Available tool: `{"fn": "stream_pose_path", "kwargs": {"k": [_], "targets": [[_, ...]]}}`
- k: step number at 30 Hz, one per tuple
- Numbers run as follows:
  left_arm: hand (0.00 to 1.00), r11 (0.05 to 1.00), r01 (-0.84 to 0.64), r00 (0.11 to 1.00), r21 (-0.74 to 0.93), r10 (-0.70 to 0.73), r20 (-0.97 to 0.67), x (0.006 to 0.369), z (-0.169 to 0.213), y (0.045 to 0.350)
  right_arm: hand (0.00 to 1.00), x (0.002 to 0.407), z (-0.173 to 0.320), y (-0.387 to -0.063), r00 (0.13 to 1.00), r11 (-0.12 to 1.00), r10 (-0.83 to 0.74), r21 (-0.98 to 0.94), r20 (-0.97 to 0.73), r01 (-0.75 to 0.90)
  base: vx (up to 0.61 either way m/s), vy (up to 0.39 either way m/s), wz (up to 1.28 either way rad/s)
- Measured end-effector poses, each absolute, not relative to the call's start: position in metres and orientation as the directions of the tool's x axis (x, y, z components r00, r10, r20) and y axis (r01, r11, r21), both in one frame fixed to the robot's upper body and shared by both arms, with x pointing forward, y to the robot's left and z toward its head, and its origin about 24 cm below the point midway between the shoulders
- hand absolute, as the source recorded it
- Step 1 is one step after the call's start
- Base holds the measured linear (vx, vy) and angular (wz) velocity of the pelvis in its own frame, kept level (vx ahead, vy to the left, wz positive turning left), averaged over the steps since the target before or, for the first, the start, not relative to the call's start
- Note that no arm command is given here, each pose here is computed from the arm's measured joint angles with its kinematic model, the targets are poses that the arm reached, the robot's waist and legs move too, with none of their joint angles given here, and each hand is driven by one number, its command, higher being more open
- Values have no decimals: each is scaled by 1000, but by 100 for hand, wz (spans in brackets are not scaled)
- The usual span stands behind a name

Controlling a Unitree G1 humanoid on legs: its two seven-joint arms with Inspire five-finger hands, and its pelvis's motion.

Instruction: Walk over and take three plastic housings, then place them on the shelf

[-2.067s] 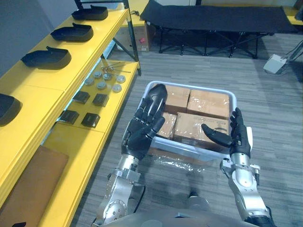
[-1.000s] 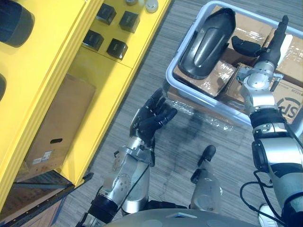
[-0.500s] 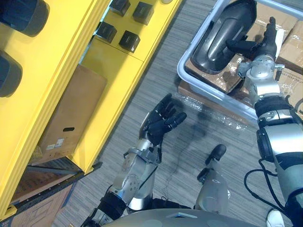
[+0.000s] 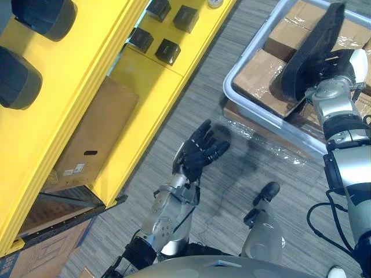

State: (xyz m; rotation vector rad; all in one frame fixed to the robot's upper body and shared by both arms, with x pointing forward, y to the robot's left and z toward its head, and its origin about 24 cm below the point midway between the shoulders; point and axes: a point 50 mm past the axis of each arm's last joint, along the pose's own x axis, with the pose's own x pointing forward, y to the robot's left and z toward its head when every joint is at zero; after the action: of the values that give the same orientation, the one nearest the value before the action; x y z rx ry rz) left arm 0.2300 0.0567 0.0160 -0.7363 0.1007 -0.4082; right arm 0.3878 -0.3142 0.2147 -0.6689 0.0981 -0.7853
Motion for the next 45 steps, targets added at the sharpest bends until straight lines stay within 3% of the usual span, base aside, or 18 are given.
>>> {"fn": "stream_pose_path", "kwargs": {"k": [8, 14, 18, 26, 34, 40, 45], "targets": [[100, 661, 268, 941, -701, -336, 43, 221, 13, 70, 0, 382, 205, -325, 683, 496, -723, -611, 102, 617, -2, 5, -2], [100, 655, 319, 933, -685, -343, 106, 217, 25, 75, 0, 373, 204, -341, 644, 458, -757, -612, 111, 644, -10, 1, -4], [100, 692, 393, 914, -605, -363, 178, 220, 43, 78, 0, 374, 215, -333, 664, 423, -717, -625, 212, 656, -17, -7, -16], [100, 790, 549, 836, -273, -512, 199, 264, 86, 63, 0, 385, 241, -302, 755, 355, -511, -699, 412, 621, -9, -29, -23], [100, 848, 510, 860, -143, -502, 87, 329, 112, 58, 0, 396, 258, -268, 815, 341, -329, -745, 476, 573, 8, -30, -27], [100, 877, 420, 898, -234, -439, -33, 361, 118, 64, 0, 403, 273, -239, 839, 304, -165, -782, 519, 544, 19, -14, -18], [100, 847, 337, 918, -411, -392, -56, 379, 134, 70, 0, 406, 278, -216, 838, 315, -71, -785, 541, 533, -11, -8, -6]]}}
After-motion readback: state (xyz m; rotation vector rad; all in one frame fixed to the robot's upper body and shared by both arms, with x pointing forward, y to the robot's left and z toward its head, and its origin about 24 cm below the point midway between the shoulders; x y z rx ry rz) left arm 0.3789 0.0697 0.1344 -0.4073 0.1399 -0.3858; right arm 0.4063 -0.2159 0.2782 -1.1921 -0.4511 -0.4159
